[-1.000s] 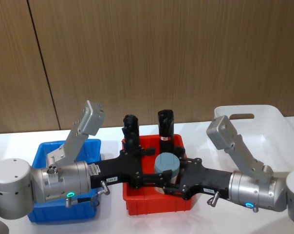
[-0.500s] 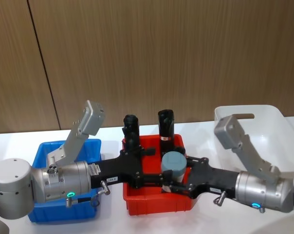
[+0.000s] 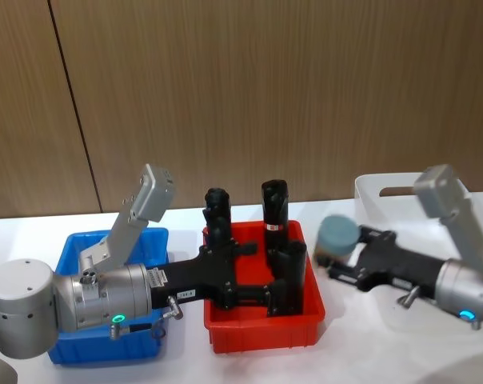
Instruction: Pick the cotton swabs from the blue box and place them into the white box.
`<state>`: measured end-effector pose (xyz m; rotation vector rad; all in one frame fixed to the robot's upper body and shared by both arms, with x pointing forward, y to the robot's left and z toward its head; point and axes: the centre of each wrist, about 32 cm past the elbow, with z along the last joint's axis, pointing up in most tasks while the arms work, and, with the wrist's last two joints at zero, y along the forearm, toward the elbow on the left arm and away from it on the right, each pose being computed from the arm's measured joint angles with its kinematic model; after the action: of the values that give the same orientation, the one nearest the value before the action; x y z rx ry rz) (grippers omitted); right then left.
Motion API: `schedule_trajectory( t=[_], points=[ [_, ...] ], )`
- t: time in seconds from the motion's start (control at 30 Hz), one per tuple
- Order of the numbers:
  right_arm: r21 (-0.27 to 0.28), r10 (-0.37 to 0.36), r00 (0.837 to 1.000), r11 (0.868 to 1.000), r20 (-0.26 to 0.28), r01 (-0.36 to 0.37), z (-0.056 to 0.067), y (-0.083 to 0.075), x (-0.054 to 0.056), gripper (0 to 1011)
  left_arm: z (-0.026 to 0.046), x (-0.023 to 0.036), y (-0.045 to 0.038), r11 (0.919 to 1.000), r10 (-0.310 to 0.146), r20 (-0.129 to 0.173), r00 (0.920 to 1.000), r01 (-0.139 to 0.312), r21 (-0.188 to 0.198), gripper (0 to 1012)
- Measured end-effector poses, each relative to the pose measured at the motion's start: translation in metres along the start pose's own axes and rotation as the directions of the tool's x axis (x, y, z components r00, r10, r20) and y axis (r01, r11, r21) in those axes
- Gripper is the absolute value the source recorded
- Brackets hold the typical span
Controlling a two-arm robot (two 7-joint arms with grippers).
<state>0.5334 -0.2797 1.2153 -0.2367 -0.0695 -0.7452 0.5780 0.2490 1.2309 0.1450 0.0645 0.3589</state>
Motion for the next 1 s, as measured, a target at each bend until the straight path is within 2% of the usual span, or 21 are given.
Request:
schedule_trajectory(
  t=[0.17,0.2,0.33,0.4,0.63,1.0],
  points=[
    [0.007,-0.066,0.998,0.998,0.009,0.066,0.002,-0.012,0.012,633,0.0000,0.0000,0.0000,1.0000,0.000,0.000,1.0000,0.000,0.000,1004],
    [0.008,-0.091,0.996,0.996,0.014,0.091,0.003,-0.016,0.017,633,0.0000,0.0000,0.0000,1.0000,0.000,0.000,1.0000,0.000,0.000,1004],
    [0.007,-0.136,0.991,0.991,0.020,0.136,0.004,-0.021,0.025,633,0.0000,0.0000,0.0000,1.0000,0.000,0.000,1.0000,0.000,0.000,1004],
    [0.001,-0.180,0.983,0.984,0.028,0.180,0.005,-0.026,0.034,634,0.0000,0.0000,0.0000,1.0000,0.000,0.000,1.0000,0.000,0.000,1004],
    [-0.025,-0.261,0.964,0.965,0.047,0.262,0.004,-0.032,0.053,633,0.0000,0.0000,0.0000,1.0000,0.000,0.000,1.0000,0.000,0.000,1004],
    [-0.078,-0.317,0.947,0.944,0.053,0.321,-0.005,-0.032,0.073,633,0.0000,0.0000,0.0000,1.0000,0.000,0.000,1.0000,0.000,0.000,1004]
  ],
)
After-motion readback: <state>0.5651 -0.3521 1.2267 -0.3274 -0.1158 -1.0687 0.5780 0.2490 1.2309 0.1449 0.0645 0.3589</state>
